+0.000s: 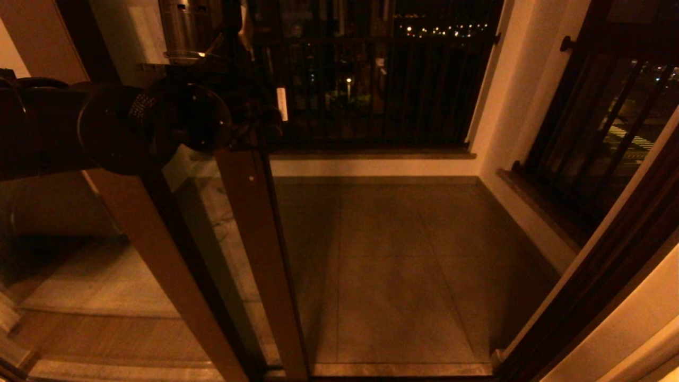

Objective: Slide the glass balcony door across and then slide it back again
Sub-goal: Open the slid door

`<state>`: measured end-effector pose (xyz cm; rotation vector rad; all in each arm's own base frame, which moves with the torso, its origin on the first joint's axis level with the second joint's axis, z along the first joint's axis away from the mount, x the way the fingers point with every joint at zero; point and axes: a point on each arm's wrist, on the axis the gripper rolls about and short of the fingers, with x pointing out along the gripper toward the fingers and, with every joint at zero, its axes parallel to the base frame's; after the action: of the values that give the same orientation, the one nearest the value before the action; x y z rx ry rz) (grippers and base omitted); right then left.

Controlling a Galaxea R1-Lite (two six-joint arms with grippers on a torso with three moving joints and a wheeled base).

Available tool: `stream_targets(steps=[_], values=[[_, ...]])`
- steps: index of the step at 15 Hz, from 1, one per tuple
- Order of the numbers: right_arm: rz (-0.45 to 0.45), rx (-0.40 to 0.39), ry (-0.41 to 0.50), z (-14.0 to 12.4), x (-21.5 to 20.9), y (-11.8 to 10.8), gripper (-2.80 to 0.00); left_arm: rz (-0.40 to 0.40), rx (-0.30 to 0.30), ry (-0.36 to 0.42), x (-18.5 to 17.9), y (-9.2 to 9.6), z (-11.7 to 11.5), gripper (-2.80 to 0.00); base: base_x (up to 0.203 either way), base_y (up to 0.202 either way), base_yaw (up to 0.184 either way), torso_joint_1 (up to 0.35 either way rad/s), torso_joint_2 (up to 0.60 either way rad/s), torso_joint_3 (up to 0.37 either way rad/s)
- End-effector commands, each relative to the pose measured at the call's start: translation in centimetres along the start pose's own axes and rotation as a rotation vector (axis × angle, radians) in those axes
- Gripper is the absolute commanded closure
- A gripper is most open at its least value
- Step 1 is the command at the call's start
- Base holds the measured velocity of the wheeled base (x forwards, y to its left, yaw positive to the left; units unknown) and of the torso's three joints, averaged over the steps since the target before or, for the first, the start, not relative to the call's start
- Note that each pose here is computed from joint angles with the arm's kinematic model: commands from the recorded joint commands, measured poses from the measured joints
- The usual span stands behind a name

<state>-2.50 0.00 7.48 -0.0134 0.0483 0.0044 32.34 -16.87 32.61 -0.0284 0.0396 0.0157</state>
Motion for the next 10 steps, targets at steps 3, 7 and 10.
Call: stream_targets(steps=[3, 7, 10], values=[[0.001, 0.000, 0.001, 0.0, 0.0, 0.0, 0.00, 0.014, 0.004, 0.010, -0.1, 0.8, -0.2, 0.00, 0.000, 0.000, 0.000, 0.000, 0.00, 0.000], [0.001, 0.000, 0.001, 0.0, 0.0, 0.0, 0.00, 0.030, 0.001, 0.006, -0.1, 1.4, 0.0, 0.00, 0.000, 0.000, 0.000, 0.000, 0.00, 0.000], [0.001, 0.000, 0.002, 0.0, 0.0, 0.0, 0.00, 0.050, 0.005, 0.014, 0.0, 2.2, -0.2, 0.00, 0.000, 0.000, 0.000, 0.000, 0.00, 0.000]])
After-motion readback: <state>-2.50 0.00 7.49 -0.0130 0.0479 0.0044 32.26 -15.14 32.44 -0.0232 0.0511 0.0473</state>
